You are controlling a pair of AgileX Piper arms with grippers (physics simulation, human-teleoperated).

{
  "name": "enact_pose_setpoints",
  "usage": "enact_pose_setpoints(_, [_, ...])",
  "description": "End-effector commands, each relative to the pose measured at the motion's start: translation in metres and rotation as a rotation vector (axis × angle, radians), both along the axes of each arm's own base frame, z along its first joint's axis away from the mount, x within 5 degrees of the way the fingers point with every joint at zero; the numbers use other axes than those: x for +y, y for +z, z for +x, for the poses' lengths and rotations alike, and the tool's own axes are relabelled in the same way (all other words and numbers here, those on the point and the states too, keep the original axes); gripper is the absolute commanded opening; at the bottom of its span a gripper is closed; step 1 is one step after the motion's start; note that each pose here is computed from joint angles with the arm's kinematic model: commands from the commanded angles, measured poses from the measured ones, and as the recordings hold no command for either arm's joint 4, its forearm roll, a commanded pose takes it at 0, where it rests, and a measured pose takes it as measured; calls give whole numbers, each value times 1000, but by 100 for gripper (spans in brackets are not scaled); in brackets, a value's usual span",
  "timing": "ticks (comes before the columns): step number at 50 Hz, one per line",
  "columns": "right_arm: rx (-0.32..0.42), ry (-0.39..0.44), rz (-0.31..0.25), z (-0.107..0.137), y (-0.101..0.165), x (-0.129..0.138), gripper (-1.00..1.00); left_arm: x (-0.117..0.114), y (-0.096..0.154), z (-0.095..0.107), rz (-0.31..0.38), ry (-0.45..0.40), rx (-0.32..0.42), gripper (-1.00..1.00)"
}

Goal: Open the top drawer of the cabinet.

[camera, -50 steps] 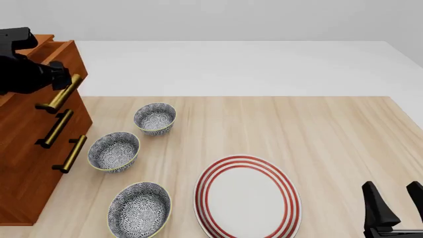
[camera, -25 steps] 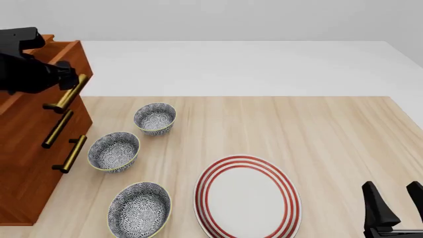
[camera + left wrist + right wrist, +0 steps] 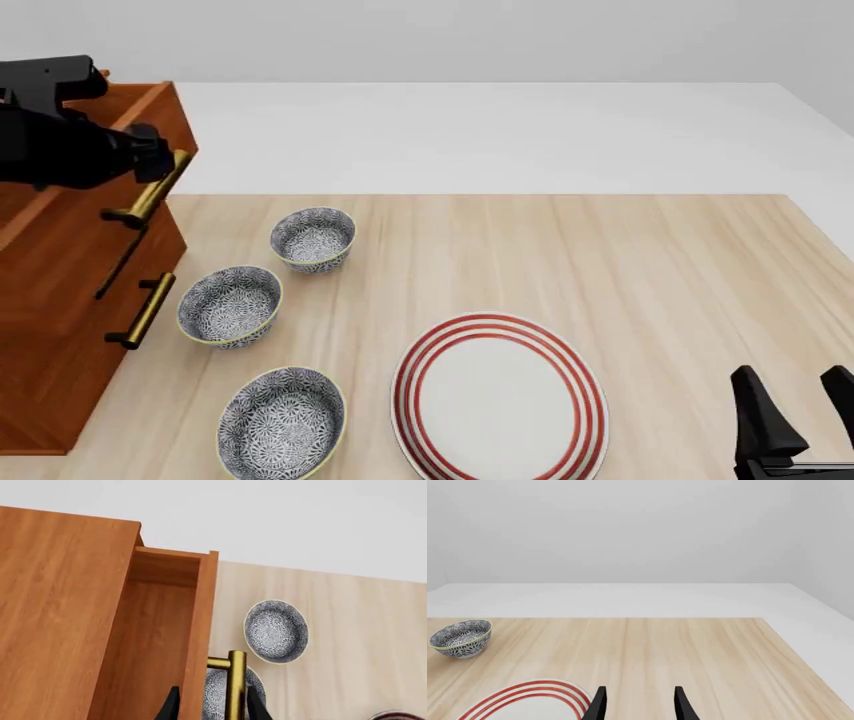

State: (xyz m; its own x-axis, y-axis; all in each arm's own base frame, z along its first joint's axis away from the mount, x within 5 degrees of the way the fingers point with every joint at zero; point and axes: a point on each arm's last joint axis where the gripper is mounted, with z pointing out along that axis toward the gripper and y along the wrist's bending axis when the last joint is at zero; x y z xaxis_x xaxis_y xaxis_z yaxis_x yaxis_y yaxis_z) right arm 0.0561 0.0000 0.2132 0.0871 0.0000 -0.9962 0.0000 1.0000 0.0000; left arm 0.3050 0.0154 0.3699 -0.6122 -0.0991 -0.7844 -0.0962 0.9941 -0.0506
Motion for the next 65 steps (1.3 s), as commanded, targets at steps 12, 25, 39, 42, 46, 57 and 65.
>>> enact_pose_setpoints(12, [0, 0, 0, 0, 0, 0, 100, -12, -24, -3, -37, -17, 89, 100])
enact_pose_setpoints(25, [0, 0, 0, 0, 0, 0, 100, -18, -24, -5, -47, -25, 92, 100])
enact_pose_setpoints(39, [0, 0, 0, 0, 0, 0, 100, -30, -27, -8, -65, -49, 101, 100])
enact_pose_setpoints(42, [0, 0, 0, 0, 0, 0, 100, -31, -27, -8, -66, -53, 101, 100])
enact_pose_setpoints(46, [0, 0, 0, 0, 0, 0, 100, -35, -26, -9, -73, -58, 101, 100])
enact_pose_setpoints(57, [0, 0, 0, 0, 0, 0, 100, -49, -26, -11, -99, -82, 107, 100])
enact_pose_setpoints(65, [0, 0, 0, 0, 0, 0, 100, -54, -29, -12, -104, -92, 115, 100])
